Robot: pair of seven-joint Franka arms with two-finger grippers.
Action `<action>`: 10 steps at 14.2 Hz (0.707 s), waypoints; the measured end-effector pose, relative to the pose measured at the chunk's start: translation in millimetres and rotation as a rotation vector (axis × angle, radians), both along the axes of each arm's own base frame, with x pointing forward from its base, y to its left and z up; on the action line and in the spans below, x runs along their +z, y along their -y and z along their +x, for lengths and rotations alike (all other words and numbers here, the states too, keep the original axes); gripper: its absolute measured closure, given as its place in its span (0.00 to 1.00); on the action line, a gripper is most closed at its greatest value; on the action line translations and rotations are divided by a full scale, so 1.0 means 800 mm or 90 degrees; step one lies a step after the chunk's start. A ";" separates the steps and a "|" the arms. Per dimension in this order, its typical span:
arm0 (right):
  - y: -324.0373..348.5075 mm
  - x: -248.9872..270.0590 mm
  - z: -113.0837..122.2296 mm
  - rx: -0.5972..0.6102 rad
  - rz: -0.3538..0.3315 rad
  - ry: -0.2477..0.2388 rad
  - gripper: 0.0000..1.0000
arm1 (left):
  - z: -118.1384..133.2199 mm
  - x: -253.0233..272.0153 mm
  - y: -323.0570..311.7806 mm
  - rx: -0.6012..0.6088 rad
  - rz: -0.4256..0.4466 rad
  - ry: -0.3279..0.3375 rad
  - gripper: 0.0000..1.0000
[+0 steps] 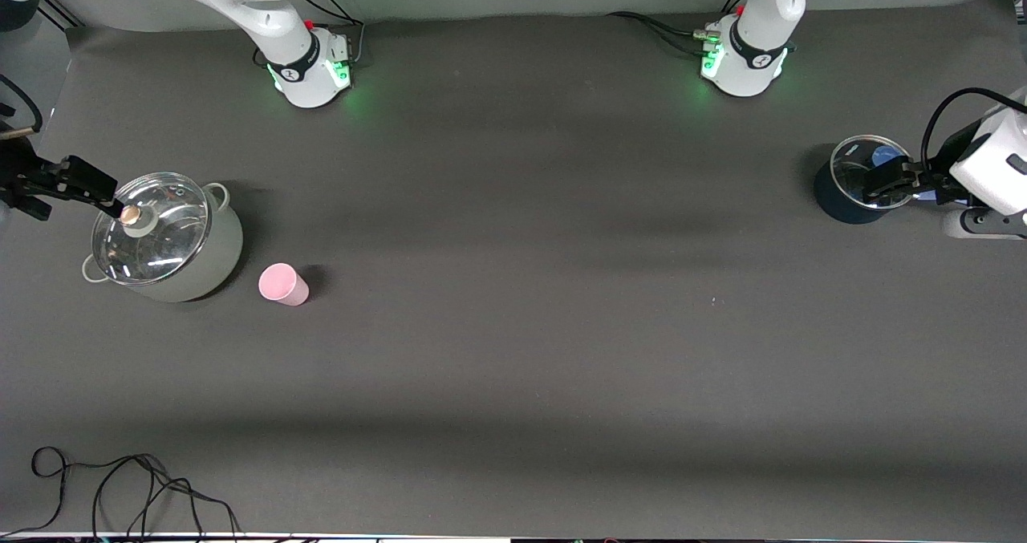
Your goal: Transfer pink cup from left to right arm
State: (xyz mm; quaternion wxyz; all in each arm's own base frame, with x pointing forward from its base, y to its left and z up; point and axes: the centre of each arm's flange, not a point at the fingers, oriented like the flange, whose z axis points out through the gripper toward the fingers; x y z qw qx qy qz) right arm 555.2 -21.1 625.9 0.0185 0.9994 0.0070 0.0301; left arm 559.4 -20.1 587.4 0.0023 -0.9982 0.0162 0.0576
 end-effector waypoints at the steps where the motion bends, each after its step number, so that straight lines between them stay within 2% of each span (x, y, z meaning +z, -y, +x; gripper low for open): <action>1: -0.001 -0.003 0.002 0.001 0.000 -0.003 0.00 | 0.000 0.000 0.000 0.000 0.000 0.000 0.00; 10: -0.012 -0.006 0.004 0.011 0.000 -0.006 0.00 | 0.003 -0.006 0.000 0.000 0.000 -0.003 0.00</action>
